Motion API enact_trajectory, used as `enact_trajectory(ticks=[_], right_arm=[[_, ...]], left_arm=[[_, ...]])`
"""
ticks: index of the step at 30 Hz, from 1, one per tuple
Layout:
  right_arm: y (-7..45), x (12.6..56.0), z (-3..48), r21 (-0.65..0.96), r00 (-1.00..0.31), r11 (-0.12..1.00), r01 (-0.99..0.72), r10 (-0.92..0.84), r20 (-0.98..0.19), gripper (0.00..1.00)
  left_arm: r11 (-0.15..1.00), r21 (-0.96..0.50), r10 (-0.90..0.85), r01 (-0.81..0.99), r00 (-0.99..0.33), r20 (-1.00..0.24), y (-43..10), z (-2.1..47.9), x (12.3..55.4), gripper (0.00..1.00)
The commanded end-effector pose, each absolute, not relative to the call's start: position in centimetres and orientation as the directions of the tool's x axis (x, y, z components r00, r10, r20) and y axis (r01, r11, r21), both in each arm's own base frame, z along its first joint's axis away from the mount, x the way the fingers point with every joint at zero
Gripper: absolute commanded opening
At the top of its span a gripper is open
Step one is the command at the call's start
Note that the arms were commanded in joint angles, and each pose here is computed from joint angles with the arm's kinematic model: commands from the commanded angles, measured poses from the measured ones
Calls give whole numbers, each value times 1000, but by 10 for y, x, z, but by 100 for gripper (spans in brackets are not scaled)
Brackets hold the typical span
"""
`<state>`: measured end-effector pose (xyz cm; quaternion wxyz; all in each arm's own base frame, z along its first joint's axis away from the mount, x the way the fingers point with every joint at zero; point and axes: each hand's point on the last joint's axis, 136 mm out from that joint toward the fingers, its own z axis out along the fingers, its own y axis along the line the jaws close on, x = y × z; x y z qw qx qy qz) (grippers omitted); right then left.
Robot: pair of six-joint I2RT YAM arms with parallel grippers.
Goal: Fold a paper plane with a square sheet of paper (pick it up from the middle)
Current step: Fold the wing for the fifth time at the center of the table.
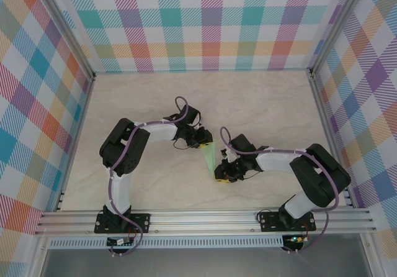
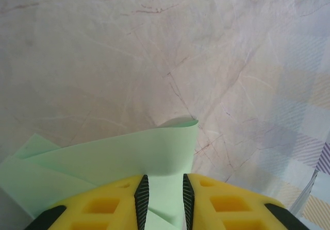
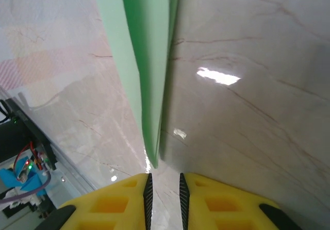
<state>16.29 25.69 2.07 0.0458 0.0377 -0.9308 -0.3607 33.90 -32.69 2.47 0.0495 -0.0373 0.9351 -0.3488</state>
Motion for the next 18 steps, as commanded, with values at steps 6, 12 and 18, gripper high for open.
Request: enact_trajectory(ticks=[6, 12, 18], right_arm=[[222, 195, 25, 540, -991, 838, 74, 121, -52, 31], [189, 205, 30, 493, -948, 850, 187, 288, -137, 44], [172, 213, 46, 503, -902, 839, 209, 364, -232, 52]], left_arm=[[829, -559, -99, -31, -991, -92, -321, 27, 332, 34], [874, -486, -92, 4, -981, -173, -316, 63, 337, 47], [935, -354, -85, 15, -961, -263, -301, 90, 331, 53]])
